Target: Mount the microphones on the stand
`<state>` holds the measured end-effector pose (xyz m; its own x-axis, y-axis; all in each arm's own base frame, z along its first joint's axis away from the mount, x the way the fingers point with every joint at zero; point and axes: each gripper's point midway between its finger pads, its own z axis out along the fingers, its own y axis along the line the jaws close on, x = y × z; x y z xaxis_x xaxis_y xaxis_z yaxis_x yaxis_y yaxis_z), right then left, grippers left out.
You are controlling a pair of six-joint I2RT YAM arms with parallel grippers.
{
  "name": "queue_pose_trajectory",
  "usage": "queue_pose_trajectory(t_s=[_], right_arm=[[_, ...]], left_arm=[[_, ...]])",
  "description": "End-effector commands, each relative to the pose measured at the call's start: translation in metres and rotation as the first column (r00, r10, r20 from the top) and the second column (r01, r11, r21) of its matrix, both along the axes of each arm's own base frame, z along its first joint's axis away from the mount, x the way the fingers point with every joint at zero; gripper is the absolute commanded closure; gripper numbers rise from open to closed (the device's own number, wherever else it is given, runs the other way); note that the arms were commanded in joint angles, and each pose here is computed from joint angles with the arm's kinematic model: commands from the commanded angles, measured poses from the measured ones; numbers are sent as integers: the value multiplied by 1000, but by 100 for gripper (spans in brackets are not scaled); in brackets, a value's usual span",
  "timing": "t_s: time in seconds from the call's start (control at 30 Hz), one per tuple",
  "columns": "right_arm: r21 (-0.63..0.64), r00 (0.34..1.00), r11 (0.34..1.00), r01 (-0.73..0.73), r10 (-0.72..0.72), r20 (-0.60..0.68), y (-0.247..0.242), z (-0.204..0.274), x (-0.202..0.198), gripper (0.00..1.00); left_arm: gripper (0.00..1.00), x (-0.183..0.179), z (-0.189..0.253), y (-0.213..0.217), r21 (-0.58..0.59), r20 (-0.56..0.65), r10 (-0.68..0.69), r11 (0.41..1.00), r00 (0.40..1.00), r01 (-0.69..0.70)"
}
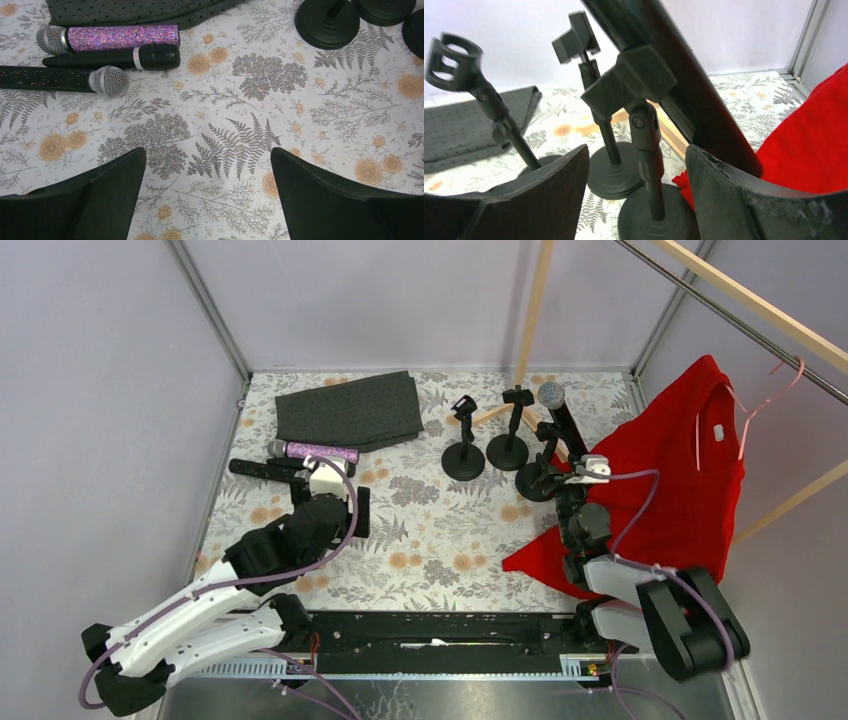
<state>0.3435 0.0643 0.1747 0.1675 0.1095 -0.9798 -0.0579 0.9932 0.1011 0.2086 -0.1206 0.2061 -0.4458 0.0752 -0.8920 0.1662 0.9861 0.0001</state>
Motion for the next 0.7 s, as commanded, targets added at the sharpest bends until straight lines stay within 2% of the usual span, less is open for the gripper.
queue_pose_trajectory(t_s=[0.0, 0.33, 0.43, 0.57, 0.67], right_arm=[[99, 997, 994, -40, 45, -55, 4, 1, -18, 23], [263, 979, 960, -97, 140, -148, 7, 15, -68, 23], [312, 963, 934, -174, 228, -145, 20, 20, -83, 24], [347, 912, 882, -318, 385, -141, 45, 23, -100, 27], [330, 882, 871, -364, 436, -179, 54, 14, -106, 28]], left_arm=[[1, 1, 15, -7, -74, 42, -17, 997, 999, 20], [1, 1, 11, -15, -74, 21, -38, 996, 999, 39], [1, 1, 11, -16, -79, 16, -39, 996, 999, 41], [1, -4, 22, -20, -160, 35, -59, 985, 998, 64], [1, -8, 33, -14, -214, 66, -41, 975, 997, 55]])
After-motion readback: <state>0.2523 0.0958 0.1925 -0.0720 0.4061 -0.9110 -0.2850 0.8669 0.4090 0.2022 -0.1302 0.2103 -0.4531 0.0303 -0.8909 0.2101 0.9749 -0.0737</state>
